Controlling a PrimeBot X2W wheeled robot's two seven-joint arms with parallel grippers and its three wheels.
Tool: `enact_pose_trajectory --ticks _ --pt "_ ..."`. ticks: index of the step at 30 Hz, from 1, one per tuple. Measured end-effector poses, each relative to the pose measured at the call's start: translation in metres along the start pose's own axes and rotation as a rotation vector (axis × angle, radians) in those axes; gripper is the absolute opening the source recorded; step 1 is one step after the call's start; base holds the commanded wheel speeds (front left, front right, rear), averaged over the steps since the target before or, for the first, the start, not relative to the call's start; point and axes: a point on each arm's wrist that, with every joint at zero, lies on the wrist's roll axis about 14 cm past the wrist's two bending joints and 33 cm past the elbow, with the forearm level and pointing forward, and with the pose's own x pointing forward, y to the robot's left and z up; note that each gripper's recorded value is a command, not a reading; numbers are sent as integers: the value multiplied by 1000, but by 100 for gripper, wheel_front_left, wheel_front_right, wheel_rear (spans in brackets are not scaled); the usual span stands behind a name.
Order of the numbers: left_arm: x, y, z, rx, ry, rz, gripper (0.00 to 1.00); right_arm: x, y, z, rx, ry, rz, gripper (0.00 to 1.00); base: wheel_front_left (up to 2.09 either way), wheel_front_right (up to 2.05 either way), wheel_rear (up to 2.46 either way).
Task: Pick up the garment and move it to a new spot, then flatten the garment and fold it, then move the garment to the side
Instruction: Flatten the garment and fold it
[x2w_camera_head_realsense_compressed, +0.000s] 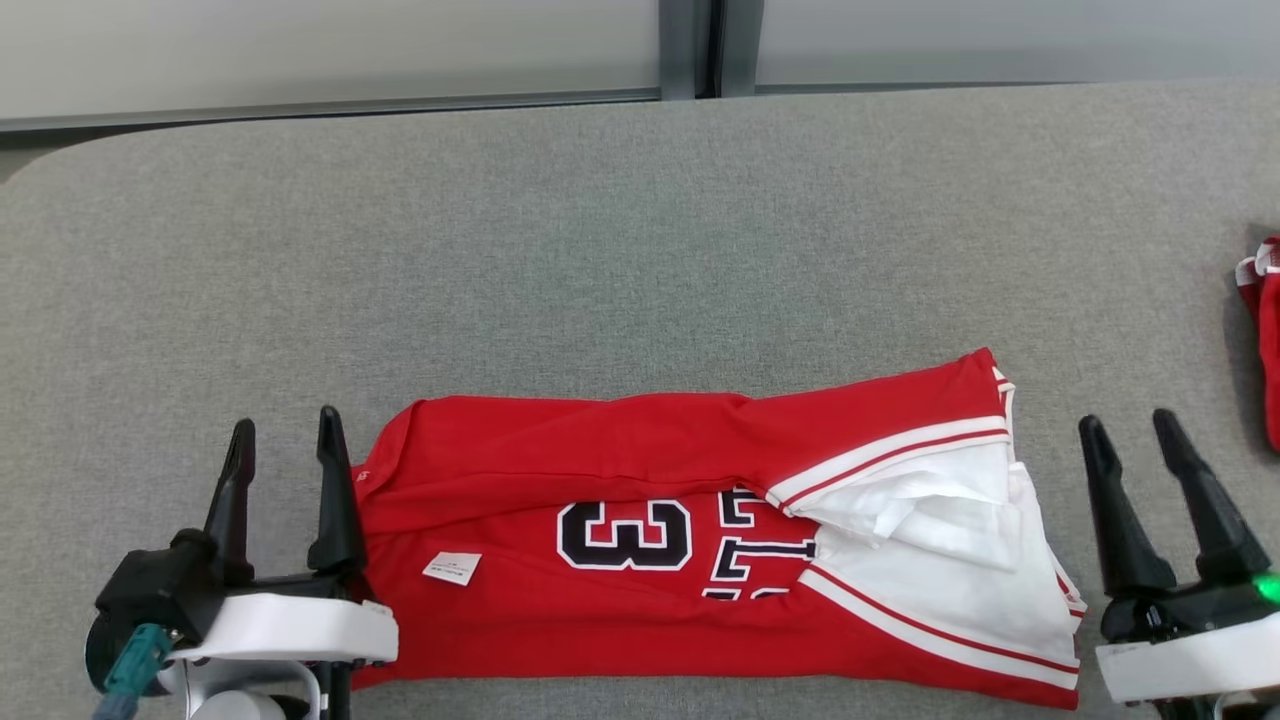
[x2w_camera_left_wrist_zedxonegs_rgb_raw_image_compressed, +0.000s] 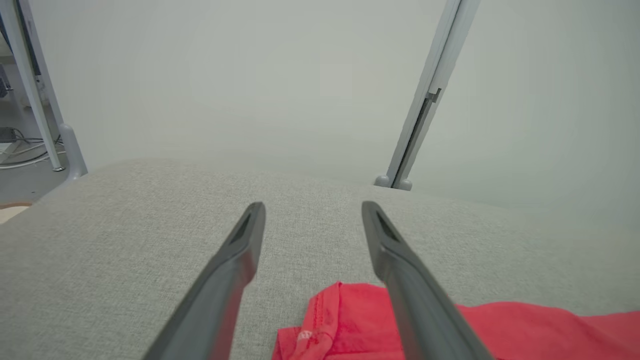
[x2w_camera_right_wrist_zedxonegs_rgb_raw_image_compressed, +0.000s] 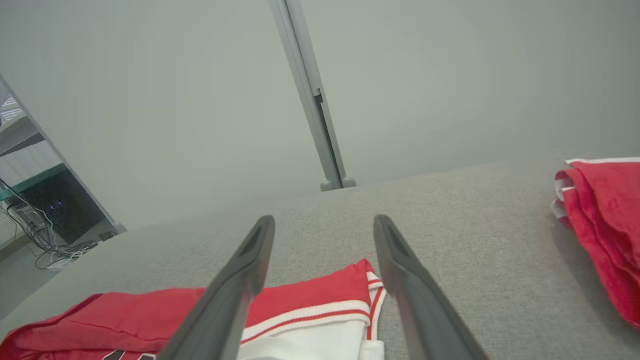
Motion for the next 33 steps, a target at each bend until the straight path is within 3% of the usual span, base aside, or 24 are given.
enact_pose_trajectory --ticks 6,11,20,33 --pt "-2 -21 36 64 -133 -37 100 3 4 27 -127 -77 9 100 0 0 0" --pt "-11 -31 39 113 -150 -66 100 -3 6 31 -196 -76 -5 100 0 0 0" --pt "-36 -24 5 169 -40 -102 100 -25 1 18 -238 -35 -42 100 0 0 0" --pt "-38 -11 6 180 -32 -97 100 -30 -2 15 -238 -25 -58 100 0 0 0"
